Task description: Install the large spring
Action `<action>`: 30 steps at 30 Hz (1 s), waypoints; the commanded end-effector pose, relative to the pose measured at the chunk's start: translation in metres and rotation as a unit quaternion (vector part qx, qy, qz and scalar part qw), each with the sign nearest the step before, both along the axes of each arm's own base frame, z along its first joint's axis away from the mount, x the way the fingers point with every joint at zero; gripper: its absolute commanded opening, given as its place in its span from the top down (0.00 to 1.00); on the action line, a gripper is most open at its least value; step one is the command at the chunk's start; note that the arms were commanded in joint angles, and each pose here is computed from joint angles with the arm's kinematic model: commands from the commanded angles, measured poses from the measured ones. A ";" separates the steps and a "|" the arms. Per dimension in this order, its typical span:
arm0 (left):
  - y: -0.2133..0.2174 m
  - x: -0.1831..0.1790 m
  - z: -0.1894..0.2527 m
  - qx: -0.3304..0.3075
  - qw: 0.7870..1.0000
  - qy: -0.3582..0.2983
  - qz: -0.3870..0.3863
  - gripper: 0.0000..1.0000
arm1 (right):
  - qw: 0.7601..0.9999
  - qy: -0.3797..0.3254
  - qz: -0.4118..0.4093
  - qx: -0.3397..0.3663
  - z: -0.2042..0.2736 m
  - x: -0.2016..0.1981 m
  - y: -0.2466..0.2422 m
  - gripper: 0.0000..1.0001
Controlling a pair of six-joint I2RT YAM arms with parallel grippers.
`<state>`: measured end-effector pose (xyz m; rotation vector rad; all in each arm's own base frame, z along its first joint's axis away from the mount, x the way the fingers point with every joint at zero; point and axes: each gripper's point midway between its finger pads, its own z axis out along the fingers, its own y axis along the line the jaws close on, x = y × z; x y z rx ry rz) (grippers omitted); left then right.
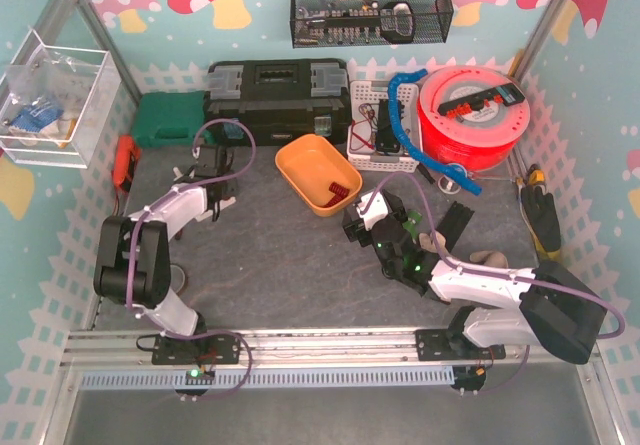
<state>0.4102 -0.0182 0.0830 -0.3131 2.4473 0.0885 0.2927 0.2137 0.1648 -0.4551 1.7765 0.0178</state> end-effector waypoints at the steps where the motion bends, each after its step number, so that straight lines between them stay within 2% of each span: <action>1: -0.003 0.011 0.015 -0.017 1.000 -0.025 0.003 0.49 | 1.000 -0.008 -0.009 0.008 0.007 0.004 0.000 0.01; 7: -0.008 0.005 0.043 -0.040 0.998 -0.053 -0.004 0.44 | 0.999 -0.001 -0.012 0.030 0.010 0.005 -0.001 0.01; 11: -0.022 -0.004 0.072 -0.078 0.993 -0.088 -0.033 0.40 | 0.997 0.039 -0.014 0.058 0.010 0.014 0.000 0.01; 13: -0.029 -0.012 0.087 -0.098 0.988 -0.106 -0.050 0.36 | 0.995 0.069 -0.013 0.072 0.010 0.020 0.003 0.01; 18: -0.051 -0.036 0.109 -0.146 0.975 -0.132 -0.101 0.19 | 0.990 0.127 0.021 0.060 0.008 0.035 0.024 0.03; 21: -0.066 -0.051 0.122 -0.177 0.963 -0.147 -0.140 0.14 | 0.983 0.171 0.056 0.027 0.002 0.047 0.039 0.08; 22: -0.072 -0.057 0.127 -0.190 0.957 -0.152 -0.157 0.11 | 0.981 0.183 0.063 0.012 -0.001 0.051 0.043 0.10; 23: -0.078 -0.063 0.132 -0.202 0.952 -0.155 -0.172 0.03 | 0.979 0.191 0.071 -0.002 -0.002 0.055 0.046 0.11; 24: -0.083 -0.070 0.136 -0.215 0.945 -0.159 -0.186 0.01 | 0.976 0.201 0.082 -0.012 -0.005 0.058 0.050 0.13; 27: -0.096 -0.091 0.140 -0.248 0.929 -0.162 -0.221 0.01 | 0.966 0.235 0.103 -0.034 -0.015 0.068 0.055 0.23; 30: -0.097 -0.106 0.142 -0.255 0.924 -0.173 -0.227 0.01 | 0.958 0.260 0.110 -0.048 -0.025 0.078 0.055 0.37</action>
